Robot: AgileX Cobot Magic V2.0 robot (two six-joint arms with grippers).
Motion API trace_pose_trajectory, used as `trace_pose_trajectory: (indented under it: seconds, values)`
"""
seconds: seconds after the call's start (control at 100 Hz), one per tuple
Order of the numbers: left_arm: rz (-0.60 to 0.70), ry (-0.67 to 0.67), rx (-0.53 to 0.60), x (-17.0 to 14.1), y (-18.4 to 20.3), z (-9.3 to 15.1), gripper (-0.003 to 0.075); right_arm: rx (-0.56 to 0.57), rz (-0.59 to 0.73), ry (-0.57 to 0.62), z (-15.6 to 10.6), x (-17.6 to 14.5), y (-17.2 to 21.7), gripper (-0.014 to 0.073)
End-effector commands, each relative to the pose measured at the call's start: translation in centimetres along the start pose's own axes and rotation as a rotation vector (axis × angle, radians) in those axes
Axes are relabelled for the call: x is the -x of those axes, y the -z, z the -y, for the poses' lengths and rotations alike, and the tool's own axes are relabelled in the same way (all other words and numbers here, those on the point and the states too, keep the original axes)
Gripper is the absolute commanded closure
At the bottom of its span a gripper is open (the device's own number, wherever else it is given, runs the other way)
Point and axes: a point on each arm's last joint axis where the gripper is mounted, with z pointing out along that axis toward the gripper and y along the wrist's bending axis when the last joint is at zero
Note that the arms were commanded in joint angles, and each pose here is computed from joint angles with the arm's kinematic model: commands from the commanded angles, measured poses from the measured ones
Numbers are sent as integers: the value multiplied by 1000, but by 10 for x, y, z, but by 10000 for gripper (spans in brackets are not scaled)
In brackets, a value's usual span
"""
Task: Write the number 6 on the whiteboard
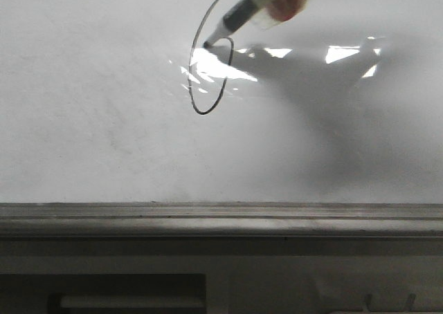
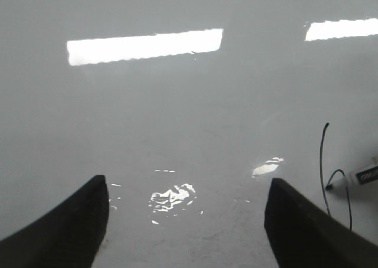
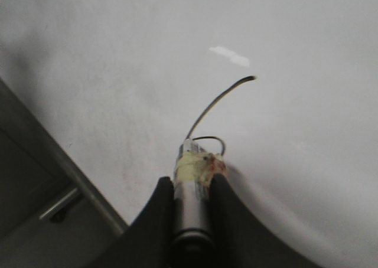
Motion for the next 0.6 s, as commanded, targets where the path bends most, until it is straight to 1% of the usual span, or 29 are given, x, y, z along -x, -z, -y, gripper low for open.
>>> trace_pose_trajectory:
  seconds: [0.0, 0.11, 0.2, 0.33, 0.4, 0.59]
  values:
    - [52, 21, -7, 11, 2, 2, 229, 39, 49, 26, -10, 17, 0, 640]
    - [27, -8, -72, 8, 1, 8, 229, 151, -49, 48, -23, 13, 6, 640]
    - [-4, -63, -167, 5, -1, 17, 229, 193, -97, 60, -26, 10, 11, 640]
    - [-50, -111, -307, 0, -6, 30, 229, 188, -74, 52, -27, 12, 12, 640]
    - [-73, -120, -364, -2, -11, 36, 229, 189, -60, 37, -27, 14, 13, 640]
    - [-141, -144, -515, -4, -34, 56, 229, 211, -42, 53, -30, 27, 17, 640]
